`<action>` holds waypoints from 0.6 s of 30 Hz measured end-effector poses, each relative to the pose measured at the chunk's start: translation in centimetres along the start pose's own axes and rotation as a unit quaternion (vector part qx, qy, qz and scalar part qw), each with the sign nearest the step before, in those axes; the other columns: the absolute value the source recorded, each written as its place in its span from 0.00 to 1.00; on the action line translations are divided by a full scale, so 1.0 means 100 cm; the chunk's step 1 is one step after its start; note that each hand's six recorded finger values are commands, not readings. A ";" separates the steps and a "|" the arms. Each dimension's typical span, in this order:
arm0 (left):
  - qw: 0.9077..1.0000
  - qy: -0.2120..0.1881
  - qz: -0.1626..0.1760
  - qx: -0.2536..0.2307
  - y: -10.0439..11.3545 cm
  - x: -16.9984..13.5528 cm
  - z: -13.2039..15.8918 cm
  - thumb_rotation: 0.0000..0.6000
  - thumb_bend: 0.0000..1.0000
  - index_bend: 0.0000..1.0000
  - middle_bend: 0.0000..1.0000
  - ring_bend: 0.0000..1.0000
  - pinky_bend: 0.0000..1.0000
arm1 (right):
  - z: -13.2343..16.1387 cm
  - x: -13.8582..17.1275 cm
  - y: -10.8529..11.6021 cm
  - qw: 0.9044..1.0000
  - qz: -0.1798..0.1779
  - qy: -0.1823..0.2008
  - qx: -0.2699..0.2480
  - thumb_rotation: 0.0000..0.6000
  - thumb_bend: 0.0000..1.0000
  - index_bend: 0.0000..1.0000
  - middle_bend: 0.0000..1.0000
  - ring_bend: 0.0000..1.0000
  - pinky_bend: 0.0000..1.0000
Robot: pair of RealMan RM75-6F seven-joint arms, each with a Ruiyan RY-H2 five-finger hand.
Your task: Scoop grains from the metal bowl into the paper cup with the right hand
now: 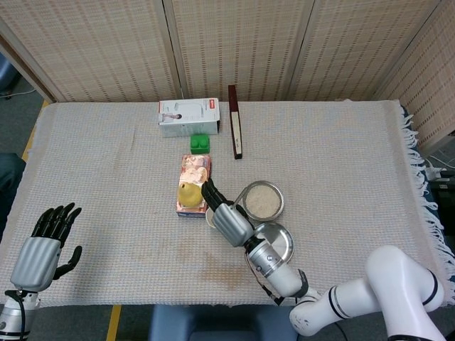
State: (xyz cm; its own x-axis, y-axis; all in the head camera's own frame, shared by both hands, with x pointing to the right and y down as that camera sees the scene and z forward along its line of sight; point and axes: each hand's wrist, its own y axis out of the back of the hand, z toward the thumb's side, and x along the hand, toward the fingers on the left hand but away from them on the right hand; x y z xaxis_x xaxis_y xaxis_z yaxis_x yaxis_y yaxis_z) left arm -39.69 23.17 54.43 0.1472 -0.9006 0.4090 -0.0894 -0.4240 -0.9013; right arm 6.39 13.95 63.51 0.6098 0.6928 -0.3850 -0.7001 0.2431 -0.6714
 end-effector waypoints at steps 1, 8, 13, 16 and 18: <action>1.000 0.000 0.000 0.002 0.000 0.000 0.000 1.00 0.44 0.00 0.00 0.00 0.07 | -0.004 0.002 -0.004 0.999 0.010 -0.005 -0.034 1.00 0.34 0.66 0.06 0.00 0.00; 1.000 0.002 -0.004 0.017 -0.005 0.002 0.002 1.00 0.44 0.00 0.00 0.00 0.07 | -0.040 0.033 -0.058 0.955 0.091 -0.051 -0.276 1.00 0.34 0.64 0.06 0.00 0.00; 1.000 0.000 -0.007 0.024 -0.010 0.004 0.006 1.00 0.44 0.00 0.00 0.00 0.07 | -0.043 0.066 -0.099 0.915 0.144 -0.061 -0.371 1.00 0.34 0.64 0.06 0.00 0.00; 1.000 -0.003 -0.009 0.028 -0.011 0.006 0.009 1.00 0.44 0.00 0.00 0.00 0.07 | -0.030 0.090 -0.119 0.900 0.175 -0.048 -0.397 1.00 0.34 0.65 0.06 0.00 0.00; 1.000 -0.005 -0.010 0.029 -0.012 0.006 0.011 1.00 0.44 0.00 0.00 0.00 0.07 | -0.020 0.100 -0.124 0.897 0.183 -0.033 -0.402 1.00 0.34 0.65 0.06 0.00 0.00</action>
State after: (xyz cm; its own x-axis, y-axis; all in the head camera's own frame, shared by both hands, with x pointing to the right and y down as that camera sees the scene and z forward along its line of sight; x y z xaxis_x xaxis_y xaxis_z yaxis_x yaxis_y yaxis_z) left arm -38.42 23.23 55.65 0.1583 -0.8905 0.4265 -0.0286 -0.4359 -0.8995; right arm 21.96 16.51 66.74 0.3531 0.6710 -0.6520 -0.3385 -0.5581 -0.7576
